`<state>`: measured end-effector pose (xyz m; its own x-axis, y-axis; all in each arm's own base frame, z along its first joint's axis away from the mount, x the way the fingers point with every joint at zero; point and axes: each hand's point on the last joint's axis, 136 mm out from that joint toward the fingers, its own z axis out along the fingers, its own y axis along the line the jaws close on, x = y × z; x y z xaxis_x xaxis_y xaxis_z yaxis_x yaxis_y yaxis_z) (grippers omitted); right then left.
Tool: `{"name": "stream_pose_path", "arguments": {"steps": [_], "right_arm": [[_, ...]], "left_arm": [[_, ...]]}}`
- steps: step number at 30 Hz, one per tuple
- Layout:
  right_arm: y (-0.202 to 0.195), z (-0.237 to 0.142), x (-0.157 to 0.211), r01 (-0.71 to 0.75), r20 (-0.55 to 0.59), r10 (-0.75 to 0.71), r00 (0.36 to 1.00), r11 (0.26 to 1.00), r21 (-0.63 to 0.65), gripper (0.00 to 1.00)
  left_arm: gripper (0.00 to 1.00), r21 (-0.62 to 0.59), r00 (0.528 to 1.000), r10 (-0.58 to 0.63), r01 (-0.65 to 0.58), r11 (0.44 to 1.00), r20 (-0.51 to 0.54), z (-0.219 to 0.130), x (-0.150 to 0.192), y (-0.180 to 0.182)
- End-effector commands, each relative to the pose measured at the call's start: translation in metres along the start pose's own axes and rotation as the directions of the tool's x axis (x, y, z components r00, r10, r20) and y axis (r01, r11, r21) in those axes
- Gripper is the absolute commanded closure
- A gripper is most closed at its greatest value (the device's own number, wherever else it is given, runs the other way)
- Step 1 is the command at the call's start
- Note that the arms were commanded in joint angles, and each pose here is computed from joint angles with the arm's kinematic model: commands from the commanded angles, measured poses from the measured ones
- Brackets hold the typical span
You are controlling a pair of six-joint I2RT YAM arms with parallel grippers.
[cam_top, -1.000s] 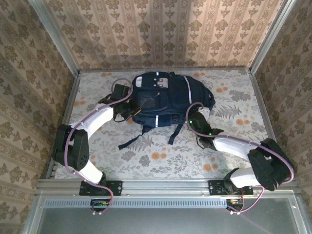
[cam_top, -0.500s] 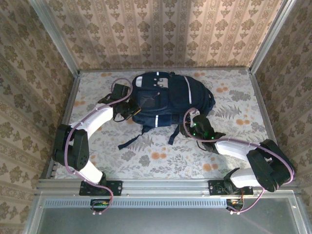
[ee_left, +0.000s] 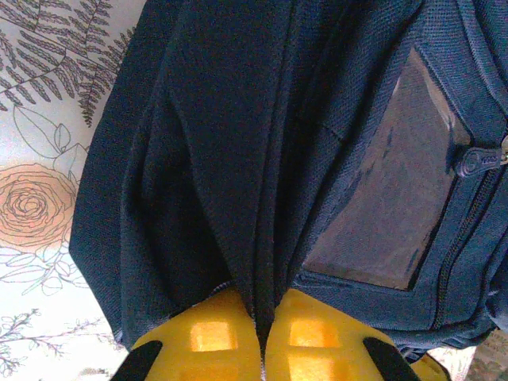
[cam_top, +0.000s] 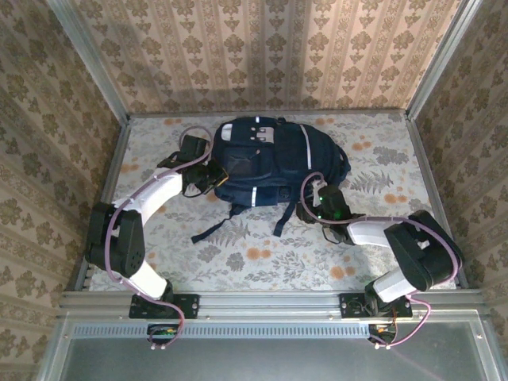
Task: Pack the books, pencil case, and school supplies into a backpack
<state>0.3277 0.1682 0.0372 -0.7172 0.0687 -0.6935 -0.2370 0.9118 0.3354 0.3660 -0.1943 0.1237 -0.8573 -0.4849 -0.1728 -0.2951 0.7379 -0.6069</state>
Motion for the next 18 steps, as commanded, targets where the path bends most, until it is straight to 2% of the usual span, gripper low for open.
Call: {"name": "stream_pose_path", "arguments": {"steps": [1, 8, 10, 12, 14, 18], "right_arm": [[0.008, 0.006, -0.006, -0.026, 0.018, 0.028, 0.999, 0.998, -0.065, 0.64], [0.011, 0.009, -0.019, -0.038, 0.052, 0.043, 0.998, 0.996, -0.084, 0.72], [0.01, 0.008, -0.023, -0.039, 0.061, 0.044, 0.997, 0.996, -0.082, 0.81], [0.009, 0.006, -0.026, -0.038, 0.072, 0.043, 0.996, 0.996, -0.077, 0.93], [0.009, 0.005, -0.028, -0.037, 0.075, 0.043, 0.996, 0.996, -0.076, 1.0], [0.003, 0.003, -0.024, -0.037, 0.064, 0.04, 0.997, 0.998, -0.047, 1.0]], "left_arm": [[1.0, 0.035, 0.997, 0.028, -0.03, 0.999, 0.066, -0.008, -0.021, -0.012], [1.0, 0.037, 0.997, 0.019, -0.021, 0.999, 0.068, -0.007, -0.024, -0.009], [1.0, 0.036, 0.997, 0.017, -0.019, 0.999, 0.071, -0.007, -0.026, -0.009], [1.0, 0.033, 0.997, 0.014, -0.017, 0.999, 0.072, -0.007, -0.026, -0.007], [1.0, 0.033, 0.997, 0.01, -0.013, 0.999, 0.072, -0.007, -0.027, -0.006], [1.0, 0.029, 0.997, 0.003, -0.005, 1.0, 0.075, -0.007, -0.03, -0.004]]}}
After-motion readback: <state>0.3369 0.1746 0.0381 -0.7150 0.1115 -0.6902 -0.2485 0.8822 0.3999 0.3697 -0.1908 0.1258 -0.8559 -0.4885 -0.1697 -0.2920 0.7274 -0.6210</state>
